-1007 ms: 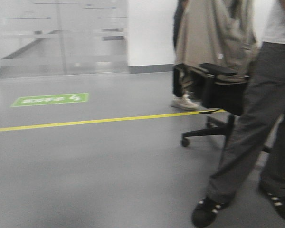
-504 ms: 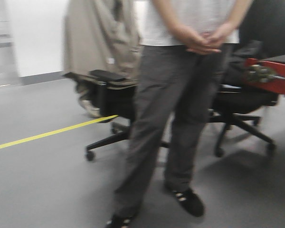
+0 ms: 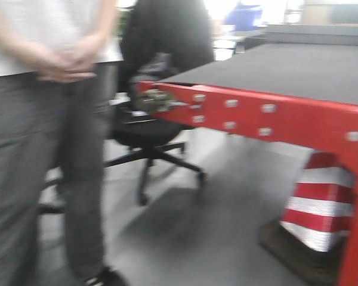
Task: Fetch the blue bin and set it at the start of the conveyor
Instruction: 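Hold the bin while the base drives up to the grey conveyor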
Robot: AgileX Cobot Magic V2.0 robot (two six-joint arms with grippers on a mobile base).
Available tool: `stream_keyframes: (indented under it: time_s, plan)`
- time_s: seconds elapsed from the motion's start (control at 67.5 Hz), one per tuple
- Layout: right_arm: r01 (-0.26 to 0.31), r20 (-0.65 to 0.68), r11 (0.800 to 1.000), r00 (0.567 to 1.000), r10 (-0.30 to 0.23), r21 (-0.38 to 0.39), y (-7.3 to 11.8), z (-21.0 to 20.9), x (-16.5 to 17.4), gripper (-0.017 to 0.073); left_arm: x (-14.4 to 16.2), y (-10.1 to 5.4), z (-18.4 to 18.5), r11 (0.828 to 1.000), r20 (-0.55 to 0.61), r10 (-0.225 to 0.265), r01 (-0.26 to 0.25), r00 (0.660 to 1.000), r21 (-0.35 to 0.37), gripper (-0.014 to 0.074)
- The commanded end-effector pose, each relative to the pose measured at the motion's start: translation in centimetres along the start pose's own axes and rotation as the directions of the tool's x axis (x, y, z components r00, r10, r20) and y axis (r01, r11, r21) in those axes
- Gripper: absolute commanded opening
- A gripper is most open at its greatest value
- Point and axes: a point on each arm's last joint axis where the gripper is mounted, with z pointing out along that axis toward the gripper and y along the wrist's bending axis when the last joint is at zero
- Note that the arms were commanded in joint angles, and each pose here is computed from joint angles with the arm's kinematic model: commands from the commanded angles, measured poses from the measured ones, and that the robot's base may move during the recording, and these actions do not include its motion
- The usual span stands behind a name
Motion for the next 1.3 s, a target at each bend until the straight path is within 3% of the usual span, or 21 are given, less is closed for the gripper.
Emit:
stream_keyframes:
  time_s: [0.0,1.289]
  plan:
    - [0.033,0.105,0.999,0.994,-0.034,0.010,-0.16,-0.88,-1.33,-0.0151,-0.98,0.10,-0.85,1.000,0.061,0.006,-0.006,0.998,0.001,-0.0111]
    - [0.033,0.113,0.999,0.993,-0.034,0.010,-0.15,-0.89,-1.40,-0.0151,-0.98,0.10,-0.85,1.000,0.061,0.006,-0.006,0.998,0.001,-0.0111]
